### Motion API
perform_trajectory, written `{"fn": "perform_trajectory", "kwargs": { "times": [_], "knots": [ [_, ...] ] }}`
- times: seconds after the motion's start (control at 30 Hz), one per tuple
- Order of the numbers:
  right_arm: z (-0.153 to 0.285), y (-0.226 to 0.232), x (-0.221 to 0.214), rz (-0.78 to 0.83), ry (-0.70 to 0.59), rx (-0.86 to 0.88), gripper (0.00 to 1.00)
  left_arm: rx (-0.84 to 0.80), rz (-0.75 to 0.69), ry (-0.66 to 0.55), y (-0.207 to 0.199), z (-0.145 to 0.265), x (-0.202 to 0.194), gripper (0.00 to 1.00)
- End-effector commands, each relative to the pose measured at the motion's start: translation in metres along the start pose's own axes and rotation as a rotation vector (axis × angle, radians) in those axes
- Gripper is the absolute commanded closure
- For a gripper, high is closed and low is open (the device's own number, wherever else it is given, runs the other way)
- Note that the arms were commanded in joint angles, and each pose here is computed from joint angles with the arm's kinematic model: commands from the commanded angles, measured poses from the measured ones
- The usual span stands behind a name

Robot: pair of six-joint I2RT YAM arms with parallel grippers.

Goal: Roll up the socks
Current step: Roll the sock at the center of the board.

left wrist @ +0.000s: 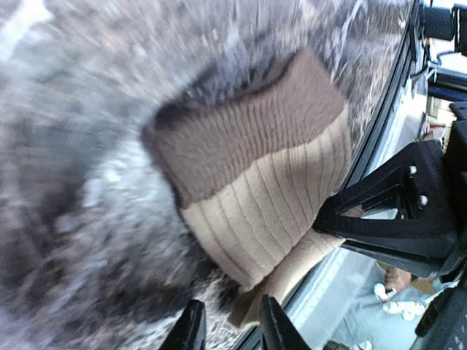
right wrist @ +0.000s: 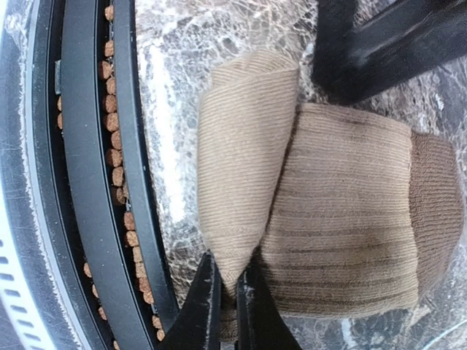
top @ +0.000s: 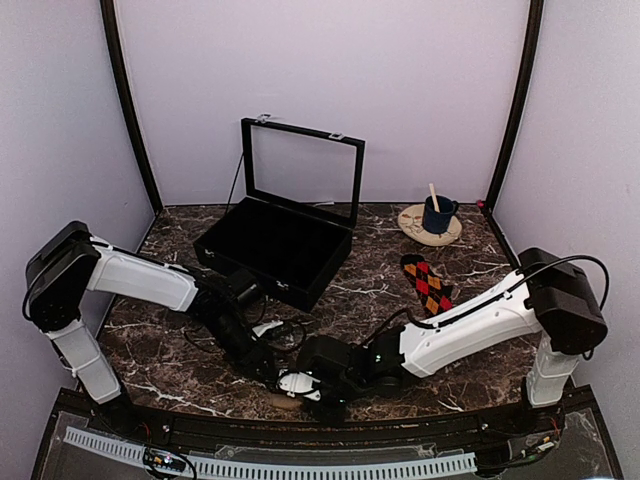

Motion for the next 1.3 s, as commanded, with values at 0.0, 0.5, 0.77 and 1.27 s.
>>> {"fn": "perform_trajectory", "kwargs": {
  "times": [0.0, 0.5, 0.77, 1.27],
  "knots": [
    [-0.005, -0.015, -0.036, -0.101, 0.129, 0.009, 1.0, 0.074, -0.002, -0.093, 0.002, 0.016, 0.006, 0.71],
    [-0.001, -0.035, -0.037, -0.413, 0.189, 0.219, 1.0, 0.256, -0.101, -0.379, -0.007, 0.058, 0.011, 0.7],
    [0.003, -0.04, -0.036, -0.549, 0.248, 0.36, 1.0, 0.347, -0.257, -0.349, -0.027, 0.043, 0.008, 0.69],
    [0.013, -0.052, -0.038, -0.729, 0.302, 0.547, 1.0, 0.465, -0.535, -0.248, -0.057, 0.015, 0.019, 0.66]
  ]
}}
Point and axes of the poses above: each gripper's point midway between its finger pads, its own z axis back along the fingers, its own y axis along the line the jaws close on, x = y × z, the point moved 3 cm from there along z, back along the fingers, and after that the axes turned 14 degrees about -z, right-handed, at the moved point
